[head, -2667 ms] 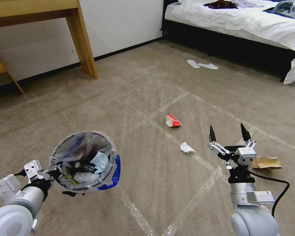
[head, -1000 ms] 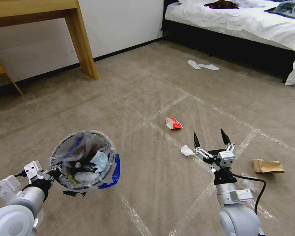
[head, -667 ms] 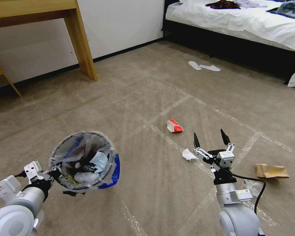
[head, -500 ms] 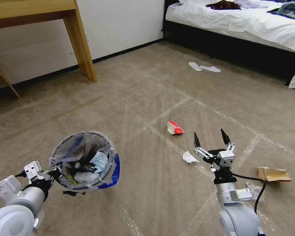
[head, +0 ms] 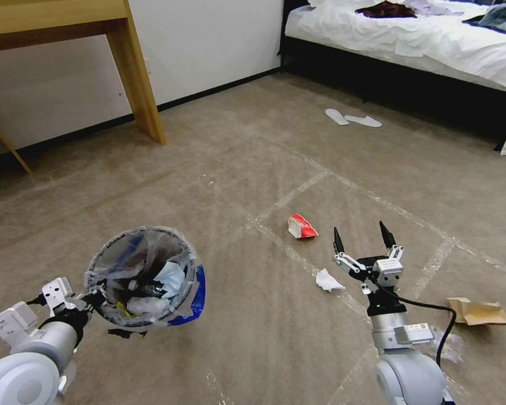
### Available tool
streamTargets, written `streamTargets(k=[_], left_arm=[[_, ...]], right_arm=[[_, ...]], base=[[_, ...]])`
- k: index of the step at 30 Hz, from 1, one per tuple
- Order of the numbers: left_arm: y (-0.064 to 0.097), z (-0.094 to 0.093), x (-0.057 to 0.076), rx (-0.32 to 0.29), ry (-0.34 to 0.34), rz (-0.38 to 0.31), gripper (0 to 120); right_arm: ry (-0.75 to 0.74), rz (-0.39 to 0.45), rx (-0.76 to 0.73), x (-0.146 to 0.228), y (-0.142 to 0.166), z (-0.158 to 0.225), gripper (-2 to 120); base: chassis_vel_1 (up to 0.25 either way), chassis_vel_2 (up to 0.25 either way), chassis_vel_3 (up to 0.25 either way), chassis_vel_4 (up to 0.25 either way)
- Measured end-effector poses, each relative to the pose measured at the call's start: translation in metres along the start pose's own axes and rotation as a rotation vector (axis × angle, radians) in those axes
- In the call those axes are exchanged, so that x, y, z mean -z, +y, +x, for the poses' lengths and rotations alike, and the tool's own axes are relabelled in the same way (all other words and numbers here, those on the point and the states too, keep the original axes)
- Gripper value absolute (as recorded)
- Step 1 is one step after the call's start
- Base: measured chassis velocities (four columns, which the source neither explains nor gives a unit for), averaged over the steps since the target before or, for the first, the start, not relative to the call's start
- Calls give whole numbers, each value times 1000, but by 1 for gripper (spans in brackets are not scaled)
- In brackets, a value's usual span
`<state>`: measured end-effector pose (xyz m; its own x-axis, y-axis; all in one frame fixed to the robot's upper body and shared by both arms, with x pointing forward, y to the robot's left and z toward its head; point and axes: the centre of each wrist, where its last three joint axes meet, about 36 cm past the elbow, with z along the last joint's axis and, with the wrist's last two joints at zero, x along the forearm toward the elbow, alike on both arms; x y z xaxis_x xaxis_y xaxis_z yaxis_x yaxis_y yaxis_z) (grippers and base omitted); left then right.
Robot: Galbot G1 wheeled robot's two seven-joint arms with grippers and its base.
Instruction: Pick up the trash bin and place the garbage on the floor into it.
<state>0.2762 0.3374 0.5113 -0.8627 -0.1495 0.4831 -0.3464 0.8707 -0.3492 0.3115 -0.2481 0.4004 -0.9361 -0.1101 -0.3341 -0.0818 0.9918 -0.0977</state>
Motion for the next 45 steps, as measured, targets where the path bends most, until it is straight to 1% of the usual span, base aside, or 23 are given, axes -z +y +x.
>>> streamTargets(k=[10,17,23,27,36,37,38,40,41,42,43,45], left_arm=[[1,-2,1,0,-1,-1,1],[1,-11,-2,0,10,12,1],[3,-16,-1,-1,9,13,1],[4,-20,-2,3,16,17,1],[5,-18,-3,5,17,16,1],[5,-17,-2,4,15,14,1],[4,-16,-2,4,15,14,1],[4,-16,-3,4,15,14,1],[4,-15,-4,7,16,14,1],[4,-15,-5,10,17,13,1],[4,-15,-5,10,17,13,1],[5,-13,-7,13,18,12,1]], right_arm=[[9,-18,-7,-5,4,-2,100],[15,-21,-8,-9,5,-4,100],[19,-23,-13,-10,4,-7,100],[27,-23,-15,-11,4,-7,100],[56,-20,-43,-8,3,-7,100],[76,-26,-58,-6,2,-8,100],[132,-51,-90,-3,3,-10,100],[149,-63,-99,-2,4,-10,100],[271,-134,-157,2,7,-15,100],[352,-180,-186,3,10,-18,100],[352,-180,-186,3,10,-18,100],[496,-247,-244,1,15,-25,100]], base=[[-58,52,51,-47],[0,0,0,0],[0,0,0,0],[0,0,0,0],[0,0,0,0],[0,0,0,0],[0,0,0,0],[0,0,0,0],[0,0,0,0],[0,0,0,0],[0,0,0,0],[0,0,0,0]])
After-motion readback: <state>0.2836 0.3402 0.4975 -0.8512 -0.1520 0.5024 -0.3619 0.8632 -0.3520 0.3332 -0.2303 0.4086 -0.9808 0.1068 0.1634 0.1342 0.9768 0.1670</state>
